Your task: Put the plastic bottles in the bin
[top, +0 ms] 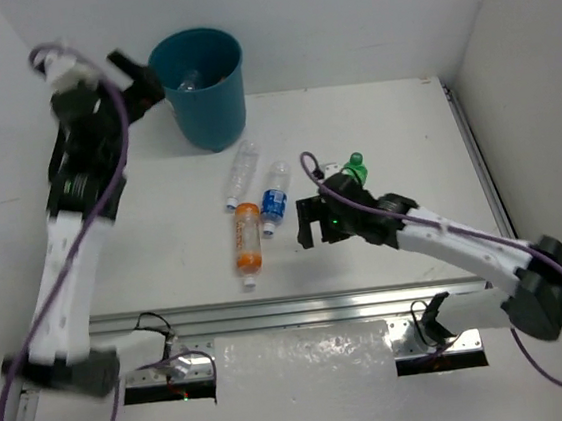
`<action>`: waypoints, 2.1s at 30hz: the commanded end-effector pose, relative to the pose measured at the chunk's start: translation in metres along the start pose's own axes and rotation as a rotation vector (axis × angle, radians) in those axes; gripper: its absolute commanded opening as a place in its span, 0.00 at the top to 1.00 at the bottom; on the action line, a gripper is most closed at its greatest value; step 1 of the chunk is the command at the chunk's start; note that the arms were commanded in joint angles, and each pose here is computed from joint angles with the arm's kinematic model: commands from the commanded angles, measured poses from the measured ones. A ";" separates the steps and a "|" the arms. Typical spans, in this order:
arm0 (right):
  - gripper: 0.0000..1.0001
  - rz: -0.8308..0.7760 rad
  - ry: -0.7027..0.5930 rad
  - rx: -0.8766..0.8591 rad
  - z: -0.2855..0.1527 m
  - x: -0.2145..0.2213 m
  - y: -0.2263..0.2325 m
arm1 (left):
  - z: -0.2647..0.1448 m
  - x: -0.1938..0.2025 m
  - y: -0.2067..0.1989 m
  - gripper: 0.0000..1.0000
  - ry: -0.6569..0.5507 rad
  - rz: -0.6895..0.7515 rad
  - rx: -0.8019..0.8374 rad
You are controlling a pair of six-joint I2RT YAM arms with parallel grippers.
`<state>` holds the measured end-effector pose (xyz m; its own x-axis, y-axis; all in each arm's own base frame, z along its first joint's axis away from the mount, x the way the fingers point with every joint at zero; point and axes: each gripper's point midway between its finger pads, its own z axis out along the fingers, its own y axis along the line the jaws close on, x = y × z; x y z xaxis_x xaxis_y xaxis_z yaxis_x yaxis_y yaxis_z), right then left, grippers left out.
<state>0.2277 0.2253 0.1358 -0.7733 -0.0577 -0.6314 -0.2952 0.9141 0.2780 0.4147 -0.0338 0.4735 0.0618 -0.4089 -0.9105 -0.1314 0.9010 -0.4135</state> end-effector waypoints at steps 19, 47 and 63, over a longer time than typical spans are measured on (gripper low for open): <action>0.05 0.054 0.100 0.225 0.157 0.019 0.130 | -0.134 0.150 0.109 0.00 0.236 0.073 -0.068; 0.55 0.048 -0.102 0.120 0.082 0.010 0.151 | -0.139 0.154 0.084 0.00 0.266 0.055 0.072; 0.62 -0.304 -0.450 -0.578 -0.081 -0.033 0.189 | -0.216 0.147 -0.062 0.00 0.499 -0.167 0.972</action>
<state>0.1645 0.3604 0.2203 -0.4841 -0.0440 -0.8739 -0.6659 0.6664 0.3353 0.2405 -0.1560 0.3365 -0.4188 -0.3788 -0.8253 0.5249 0.6406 -0.5604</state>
